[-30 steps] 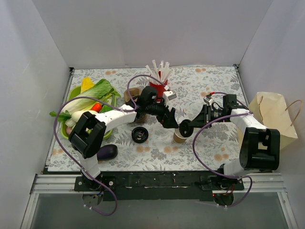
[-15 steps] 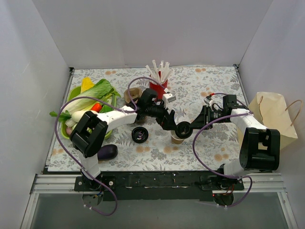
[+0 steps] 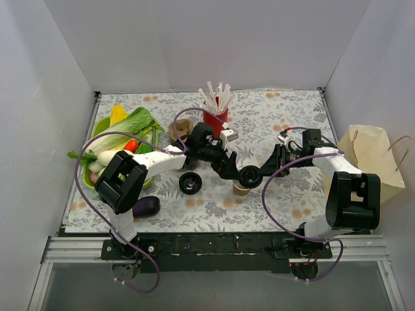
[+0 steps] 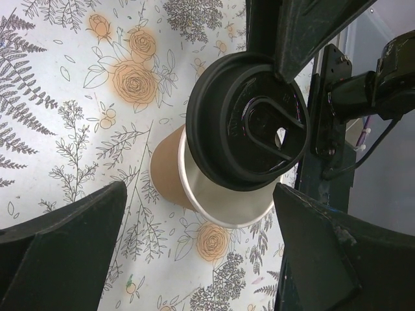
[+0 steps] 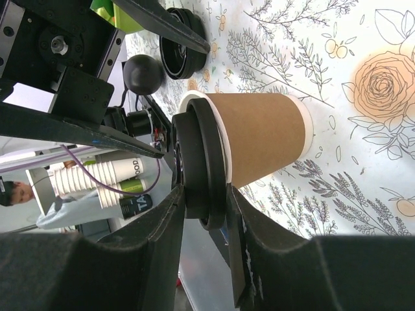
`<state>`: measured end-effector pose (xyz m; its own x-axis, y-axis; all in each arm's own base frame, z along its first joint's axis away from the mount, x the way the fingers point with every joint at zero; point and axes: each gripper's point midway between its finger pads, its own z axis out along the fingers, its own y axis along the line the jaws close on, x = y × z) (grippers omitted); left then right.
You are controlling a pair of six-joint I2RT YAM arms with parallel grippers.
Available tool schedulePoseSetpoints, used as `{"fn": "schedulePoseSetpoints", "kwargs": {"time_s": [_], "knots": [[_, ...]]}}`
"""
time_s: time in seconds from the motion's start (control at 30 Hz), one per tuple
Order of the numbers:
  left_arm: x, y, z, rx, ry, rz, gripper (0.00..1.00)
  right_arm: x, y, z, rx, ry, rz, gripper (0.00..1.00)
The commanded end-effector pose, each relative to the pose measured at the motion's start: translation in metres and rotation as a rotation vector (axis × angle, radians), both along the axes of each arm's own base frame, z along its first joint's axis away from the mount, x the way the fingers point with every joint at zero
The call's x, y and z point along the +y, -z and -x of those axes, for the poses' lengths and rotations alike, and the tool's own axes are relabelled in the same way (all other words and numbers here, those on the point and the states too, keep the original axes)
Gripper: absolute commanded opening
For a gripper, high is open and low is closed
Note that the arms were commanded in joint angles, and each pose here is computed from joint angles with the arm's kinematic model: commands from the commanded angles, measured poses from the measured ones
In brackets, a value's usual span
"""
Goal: Pack the takeout coffee
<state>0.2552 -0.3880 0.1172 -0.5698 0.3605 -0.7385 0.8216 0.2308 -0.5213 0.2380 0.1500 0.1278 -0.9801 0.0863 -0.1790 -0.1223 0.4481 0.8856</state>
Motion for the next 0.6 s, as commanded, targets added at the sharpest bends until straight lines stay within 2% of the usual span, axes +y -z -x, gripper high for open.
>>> {"fn": "schedulePoseSetpoints", "kwargs": {"time_s": [0.0, 0.57], "knots": [[-0.001, -0.010, 0.007, -0.008, 0.018, 0.028, 0.98, 0.004, -0.003, -0.005, -0.028, -0.020, 0.008, 0.39], [0.001, -0.012, 0.010, 0.011, 0.020, 0.033, 0.98, 0.016, 0.001, -0.009, -0.035, -0.065, 0.020, 0.42]]}}
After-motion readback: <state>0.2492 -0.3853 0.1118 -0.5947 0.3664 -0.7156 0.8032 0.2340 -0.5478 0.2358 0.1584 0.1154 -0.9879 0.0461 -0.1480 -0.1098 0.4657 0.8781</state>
